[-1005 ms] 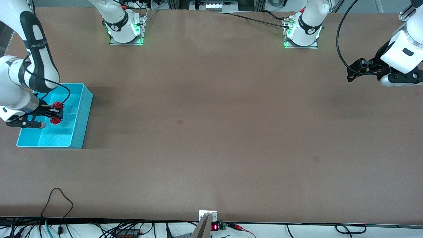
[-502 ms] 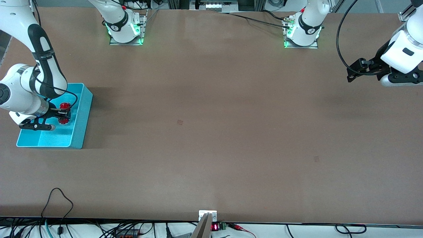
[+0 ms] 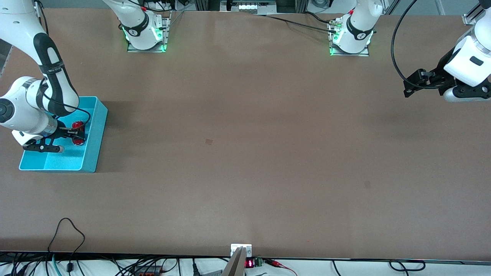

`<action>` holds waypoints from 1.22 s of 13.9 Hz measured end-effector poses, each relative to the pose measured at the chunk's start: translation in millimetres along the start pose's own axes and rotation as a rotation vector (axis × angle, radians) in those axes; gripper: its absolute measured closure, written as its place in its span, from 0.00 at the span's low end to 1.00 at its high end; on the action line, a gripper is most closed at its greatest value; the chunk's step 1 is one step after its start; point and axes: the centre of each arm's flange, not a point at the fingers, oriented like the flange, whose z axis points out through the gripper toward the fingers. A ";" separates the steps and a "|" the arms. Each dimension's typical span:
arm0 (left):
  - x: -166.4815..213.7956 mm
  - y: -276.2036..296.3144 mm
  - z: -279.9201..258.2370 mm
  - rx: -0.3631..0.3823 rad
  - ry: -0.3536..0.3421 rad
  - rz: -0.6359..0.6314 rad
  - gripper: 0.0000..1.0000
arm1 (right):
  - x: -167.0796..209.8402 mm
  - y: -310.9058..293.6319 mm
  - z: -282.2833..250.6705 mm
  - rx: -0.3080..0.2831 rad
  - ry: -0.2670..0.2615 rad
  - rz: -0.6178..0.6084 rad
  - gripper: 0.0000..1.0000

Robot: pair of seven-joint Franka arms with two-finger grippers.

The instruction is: Wind red beetle toy and store in blue box

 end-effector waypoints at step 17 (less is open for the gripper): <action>-0.4 0.4 -0.7 0.000 -0.002 0.001 0.00 | -34.5 -59.5 -396.7 0.121 0.012 -0.100 0.00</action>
